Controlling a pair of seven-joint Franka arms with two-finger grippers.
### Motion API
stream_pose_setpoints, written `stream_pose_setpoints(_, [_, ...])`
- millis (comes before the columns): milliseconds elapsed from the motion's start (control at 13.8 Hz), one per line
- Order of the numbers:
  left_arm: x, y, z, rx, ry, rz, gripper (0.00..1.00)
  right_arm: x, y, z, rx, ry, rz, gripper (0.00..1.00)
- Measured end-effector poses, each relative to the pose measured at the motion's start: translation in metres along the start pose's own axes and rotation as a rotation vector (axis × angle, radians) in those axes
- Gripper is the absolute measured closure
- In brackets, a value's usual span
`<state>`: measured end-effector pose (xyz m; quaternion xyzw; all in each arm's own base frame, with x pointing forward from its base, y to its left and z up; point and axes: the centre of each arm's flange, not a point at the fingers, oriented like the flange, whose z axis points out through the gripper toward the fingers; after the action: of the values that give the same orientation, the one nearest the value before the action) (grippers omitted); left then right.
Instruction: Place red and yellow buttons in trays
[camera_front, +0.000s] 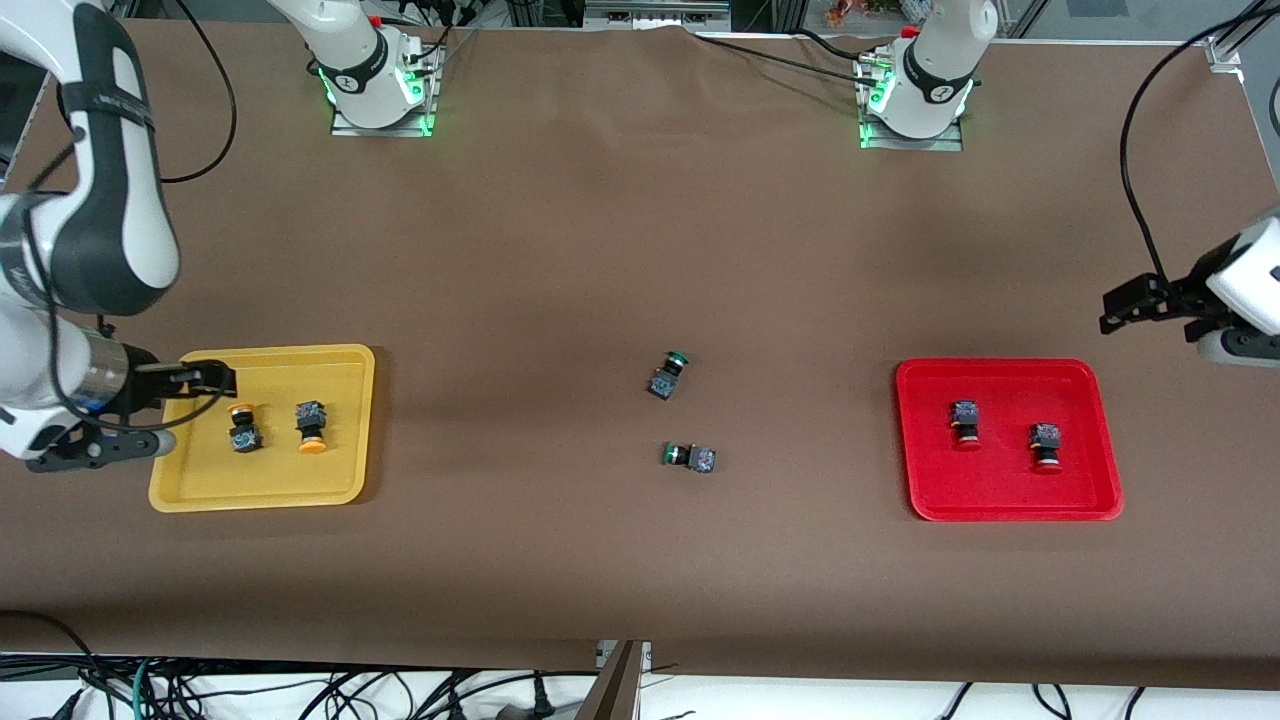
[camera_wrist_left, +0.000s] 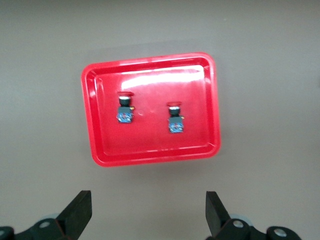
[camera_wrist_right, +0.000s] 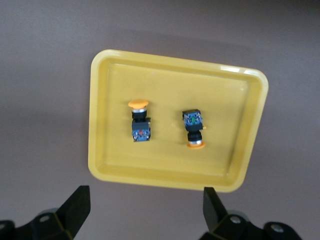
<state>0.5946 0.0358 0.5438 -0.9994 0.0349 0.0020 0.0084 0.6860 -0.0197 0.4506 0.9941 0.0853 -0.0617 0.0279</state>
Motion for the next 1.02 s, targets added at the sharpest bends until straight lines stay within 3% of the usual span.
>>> stream_pose_setpoints(218, [-0.013,0.026,-0.022,0.006,-0.004,-0.007,0.0,-0.022,-0.003,-0.059,-0.006,0.031,0.003,0.0])
stream_pose_setpoints(435, [-0.027,0.039,-0.042,0.01,-0.001,-0.012,0.0,-0.057,-0.013,-0.103,-0.002,0.015,-0.005,0.0])
stream_pose_setpoints(653, [-0.04,0.039,-0.058,0.005,0.011,-0.017,0.0,-0.092,-0.029,-0.128,-0.002,0.004,-0.023,0.0])
stream_pose_setpoints(1015, [-0.054,0.039,-0.065,0.004,0.019,-0.023,0.0,-0.138,-0.037,-0.166,-0.015,0.05,-0.025,0.0])
